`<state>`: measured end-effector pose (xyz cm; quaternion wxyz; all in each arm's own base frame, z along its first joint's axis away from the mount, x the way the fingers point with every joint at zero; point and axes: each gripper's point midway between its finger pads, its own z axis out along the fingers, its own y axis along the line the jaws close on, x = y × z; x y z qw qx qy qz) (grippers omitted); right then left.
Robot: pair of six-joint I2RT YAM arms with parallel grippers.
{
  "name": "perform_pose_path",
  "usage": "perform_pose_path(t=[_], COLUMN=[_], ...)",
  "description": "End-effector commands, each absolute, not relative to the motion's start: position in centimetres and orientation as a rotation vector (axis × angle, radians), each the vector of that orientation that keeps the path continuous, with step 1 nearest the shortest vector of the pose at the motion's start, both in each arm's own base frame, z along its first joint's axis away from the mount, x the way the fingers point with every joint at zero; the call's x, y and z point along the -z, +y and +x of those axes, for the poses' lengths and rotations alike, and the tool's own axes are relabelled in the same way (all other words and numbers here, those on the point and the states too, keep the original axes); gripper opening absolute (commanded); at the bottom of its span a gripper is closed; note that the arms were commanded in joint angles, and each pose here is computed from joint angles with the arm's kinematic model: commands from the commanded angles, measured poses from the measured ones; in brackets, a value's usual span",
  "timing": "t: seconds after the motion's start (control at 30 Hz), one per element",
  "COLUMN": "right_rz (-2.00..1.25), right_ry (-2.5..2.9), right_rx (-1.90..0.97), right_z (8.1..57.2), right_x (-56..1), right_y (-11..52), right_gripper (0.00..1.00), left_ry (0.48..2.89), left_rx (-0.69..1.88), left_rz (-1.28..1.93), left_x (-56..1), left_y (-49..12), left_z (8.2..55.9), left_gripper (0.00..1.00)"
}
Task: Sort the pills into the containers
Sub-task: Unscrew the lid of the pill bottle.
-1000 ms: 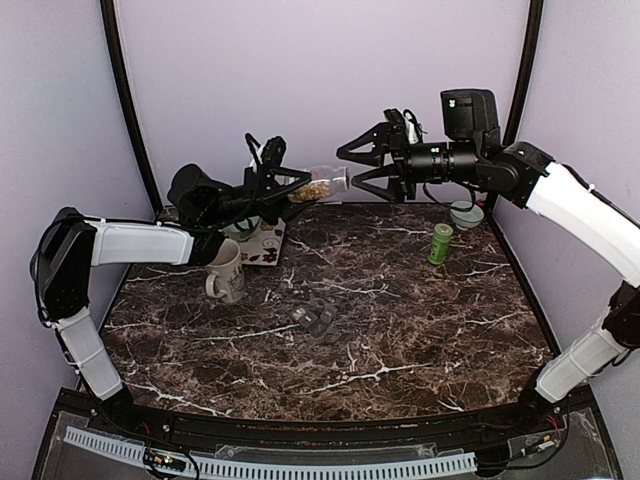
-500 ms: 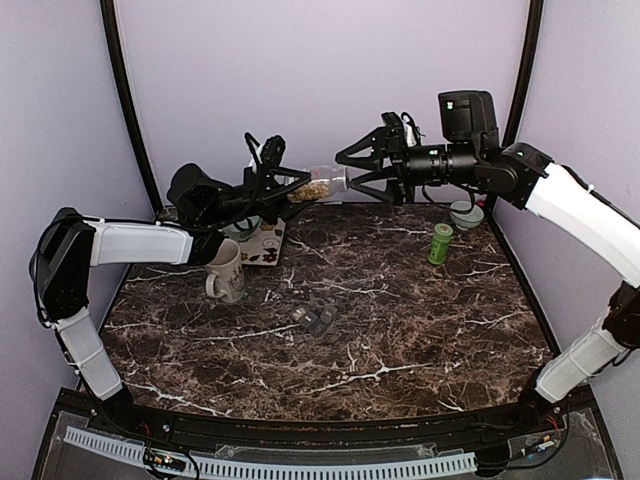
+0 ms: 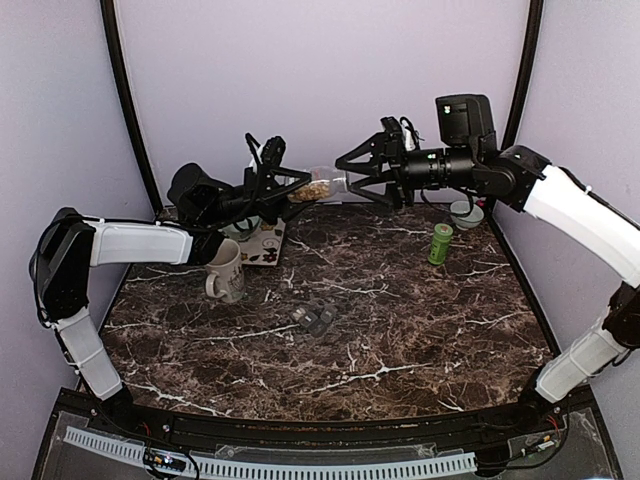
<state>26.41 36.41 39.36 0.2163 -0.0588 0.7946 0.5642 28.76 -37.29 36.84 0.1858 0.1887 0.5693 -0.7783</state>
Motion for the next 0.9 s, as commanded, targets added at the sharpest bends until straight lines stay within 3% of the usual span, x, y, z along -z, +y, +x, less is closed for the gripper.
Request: perform_pose_path(t=[0.0, 0.4, 0.87], right_rz=[-0.188, -0.181, -0.221], right_ry=[2.209, 2.214, 2.202], right_rx=[-1.584, -1.589, -1.570], right_z=[25.78, 25.94, 26.38], right_x=[-39.06, -38.64, -38.67], right_y=[37.18, 37.39, 37.99], right_gripper=[0.64, 0.62, 0.35], left_ry=[1.457, 1.454, 1.462], left_rx=[2.173, 2.183, 2.192], left_rz=[0.614, 0.612, 0.618], left_x=[-40.85, -40.87, -40.59], left_y=[-36.29, -36.23, -36.22], left_z=[27.09, 26.99, 26.84], left_gripper=[0.00, 0.00, 0.00])
